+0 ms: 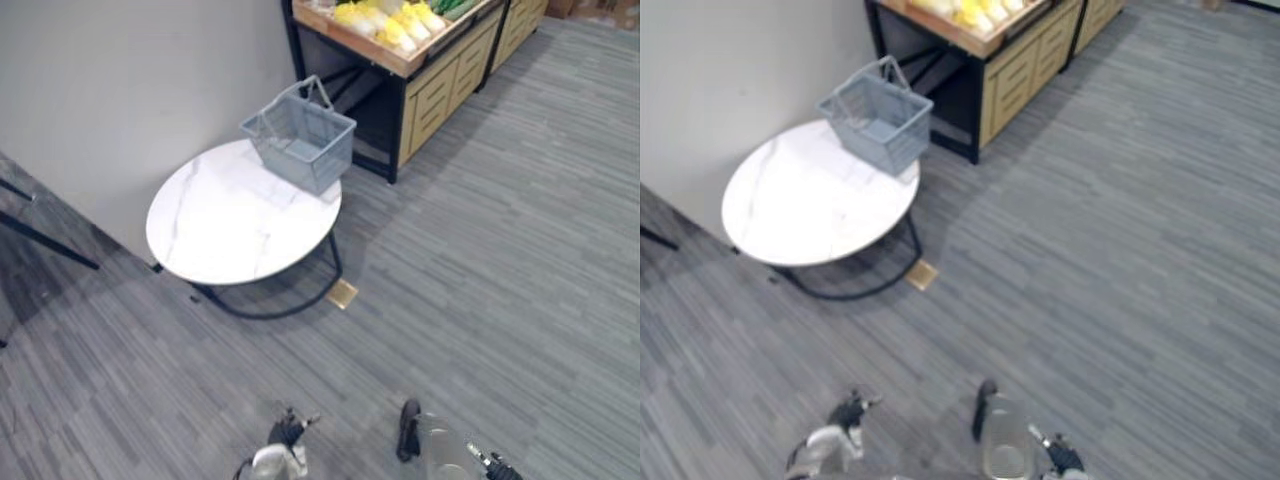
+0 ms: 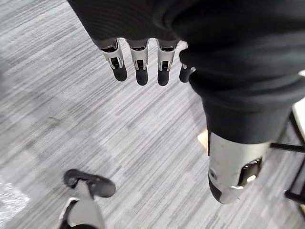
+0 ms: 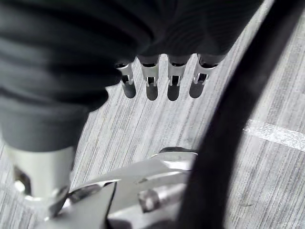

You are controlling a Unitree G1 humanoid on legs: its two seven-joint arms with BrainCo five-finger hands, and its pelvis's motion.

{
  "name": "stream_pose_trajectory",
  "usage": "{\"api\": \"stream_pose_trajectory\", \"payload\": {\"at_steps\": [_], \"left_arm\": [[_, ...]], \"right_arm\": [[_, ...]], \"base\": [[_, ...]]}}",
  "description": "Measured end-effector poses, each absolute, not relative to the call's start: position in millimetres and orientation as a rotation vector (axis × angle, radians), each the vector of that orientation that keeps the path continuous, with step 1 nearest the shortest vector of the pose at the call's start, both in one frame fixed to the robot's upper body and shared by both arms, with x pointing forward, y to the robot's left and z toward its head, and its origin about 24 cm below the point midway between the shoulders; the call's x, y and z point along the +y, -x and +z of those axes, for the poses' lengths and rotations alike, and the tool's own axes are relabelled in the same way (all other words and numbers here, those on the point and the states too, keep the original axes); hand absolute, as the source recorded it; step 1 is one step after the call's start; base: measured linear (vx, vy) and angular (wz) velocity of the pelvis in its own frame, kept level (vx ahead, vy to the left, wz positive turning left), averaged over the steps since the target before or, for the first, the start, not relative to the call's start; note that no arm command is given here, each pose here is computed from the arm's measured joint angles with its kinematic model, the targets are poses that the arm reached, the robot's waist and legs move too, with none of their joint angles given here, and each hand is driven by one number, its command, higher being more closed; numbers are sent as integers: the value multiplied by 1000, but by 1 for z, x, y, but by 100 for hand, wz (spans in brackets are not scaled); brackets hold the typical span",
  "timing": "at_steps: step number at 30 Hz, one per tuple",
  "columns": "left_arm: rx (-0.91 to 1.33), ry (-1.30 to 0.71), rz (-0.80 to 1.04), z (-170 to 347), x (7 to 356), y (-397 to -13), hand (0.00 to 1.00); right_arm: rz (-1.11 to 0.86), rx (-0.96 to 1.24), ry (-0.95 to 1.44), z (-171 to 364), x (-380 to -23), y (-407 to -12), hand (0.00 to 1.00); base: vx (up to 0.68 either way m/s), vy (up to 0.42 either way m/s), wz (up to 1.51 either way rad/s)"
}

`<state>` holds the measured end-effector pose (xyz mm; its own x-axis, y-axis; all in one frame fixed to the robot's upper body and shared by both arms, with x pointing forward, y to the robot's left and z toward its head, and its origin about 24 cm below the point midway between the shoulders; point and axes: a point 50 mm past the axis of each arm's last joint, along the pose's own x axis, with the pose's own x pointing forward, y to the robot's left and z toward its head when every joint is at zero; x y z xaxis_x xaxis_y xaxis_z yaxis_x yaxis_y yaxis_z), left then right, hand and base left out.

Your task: Pick vegetable in the basket

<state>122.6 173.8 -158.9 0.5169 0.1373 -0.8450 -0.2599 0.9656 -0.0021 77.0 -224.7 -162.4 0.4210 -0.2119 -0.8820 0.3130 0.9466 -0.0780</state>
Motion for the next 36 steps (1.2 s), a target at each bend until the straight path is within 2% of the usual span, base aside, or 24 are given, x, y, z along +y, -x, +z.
{"api": "stream_pose_trajectory", "payload": {"at_steps": [4, 12, 14, 21, 24, 29, 33, 36], "left_arm": [[1021, 204, 354, -162, 191, -105, 0], [973, 217, 408, -159, 202, -99, 0], [1029, 199, 458, -162, 215, -73, 0], [1151, 123, 435, -168, 221, -51, 0], [1163, 54, 366, -167, 221, -55, 0], [1048, 58, 306, -161, 206, -98, 0], [1038, 91, 327, -162, 197, -97, 0], [1052, 121, 304, -165, 183, -95, 0]], "right_arm": [[-252, 1079, -11, -159, -230, -87, 0], [-144, 1067, 116, -156, -230, -90, 0], [-104, 1062, 105, -158, -217, -92, 0], [-48, 1008, 77, -157, -203, -105, 0], [-54, 958, 86, -152, -207, -114, 0], [-81, 940, 82, -149, -213, -118, 0], [-108, 958, 60, -151, -214, -114, 0], [-128, 994, 90, -152, -229, -106, 0]], "base": [[443, -77, -10], [410, 125, -34], [652, 304, -34], [617, 280, 13], [449, 119, 29], [315, -128, 78], [285, -362, 58], [363, -532, 77]]}}
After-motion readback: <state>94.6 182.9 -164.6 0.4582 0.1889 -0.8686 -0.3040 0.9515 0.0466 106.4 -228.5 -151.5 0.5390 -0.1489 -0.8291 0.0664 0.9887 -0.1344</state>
